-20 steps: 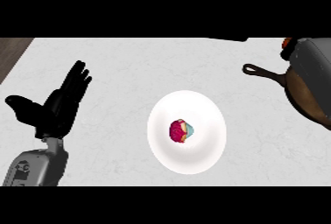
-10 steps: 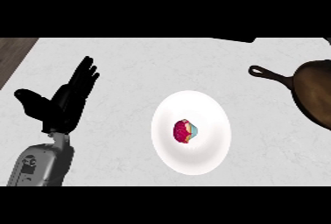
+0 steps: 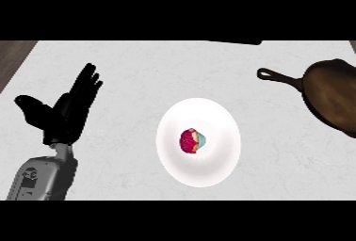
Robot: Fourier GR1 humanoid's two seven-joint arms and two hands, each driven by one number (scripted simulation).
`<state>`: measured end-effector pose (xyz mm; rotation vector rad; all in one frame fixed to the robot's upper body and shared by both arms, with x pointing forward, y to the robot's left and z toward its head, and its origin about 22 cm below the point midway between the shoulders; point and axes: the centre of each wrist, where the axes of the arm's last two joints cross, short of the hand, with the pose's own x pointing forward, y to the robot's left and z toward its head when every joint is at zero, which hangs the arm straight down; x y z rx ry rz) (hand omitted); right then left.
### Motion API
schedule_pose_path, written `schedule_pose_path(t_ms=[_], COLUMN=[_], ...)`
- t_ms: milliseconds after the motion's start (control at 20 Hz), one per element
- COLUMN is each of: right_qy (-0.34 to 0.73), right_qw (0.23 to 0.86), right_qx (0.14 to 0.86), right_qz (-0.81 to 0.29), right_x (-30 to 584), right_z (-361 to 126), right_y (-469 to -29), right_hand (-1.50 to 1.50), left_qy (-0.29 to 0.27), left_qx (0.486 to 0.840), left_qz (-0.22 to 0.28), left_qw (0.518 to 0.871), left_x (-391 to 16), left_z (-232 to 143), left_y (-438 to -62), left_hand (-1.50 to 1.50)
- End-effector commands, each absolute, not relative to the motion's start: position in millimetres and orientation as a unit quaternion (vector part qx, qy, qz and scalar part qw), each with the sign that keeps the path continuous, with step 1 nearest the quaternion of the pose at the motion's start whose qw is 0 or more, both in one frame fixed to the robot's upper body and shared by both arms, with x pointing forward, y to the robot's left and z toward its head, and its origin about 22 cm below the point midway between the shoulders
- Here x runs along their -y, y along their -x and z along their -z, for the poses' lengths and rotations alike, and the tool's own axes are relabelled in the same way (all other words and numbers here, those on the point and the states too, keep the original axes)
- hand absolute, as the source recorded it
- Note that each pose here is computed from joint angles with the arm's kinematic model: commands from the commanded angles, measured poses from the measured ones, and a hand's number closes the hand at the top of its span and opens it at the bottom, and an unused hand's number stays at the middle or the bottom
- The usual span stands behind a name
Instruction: Pick the tomato from the plate and place it in the pan
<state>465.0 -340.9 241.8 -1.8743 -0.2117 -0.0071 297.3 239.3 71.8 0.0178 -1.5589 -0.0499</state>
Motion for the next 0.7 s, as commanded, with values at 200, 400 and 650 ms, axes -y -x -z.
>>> schedule_pose_path(t_ms=[200, 400, 650], right_qy=[0.798, 0.783, 0.776], right_qw=[0.588, 0.606, 0.611], right_qx=[0.051, 0.063, 0.076], right_qz=[0.124, 0.123, 0.137], right_x=[348.5, 342.7, 344.4], right_z=[-196.1, -148.3, -120.9], right_y=[-459.8, -454.1, -446.8], right_hand=[1.50, 1.50, 1.50], left_qy=[-0.025, -0.032, -0.037], left_qx=[0.696, 0.697, 0.700], left_qz=[0.006, -0.009, -0.001], left_qw=[0.717, 0.717, 0.713], left_x=[-251.9, -259.5, -260.8], left_z=[-70.8, -67.3, -74.3], left_y=[-293.5, -292.5, -287.9], left_hand=[0.00, 0.00, 0.00])
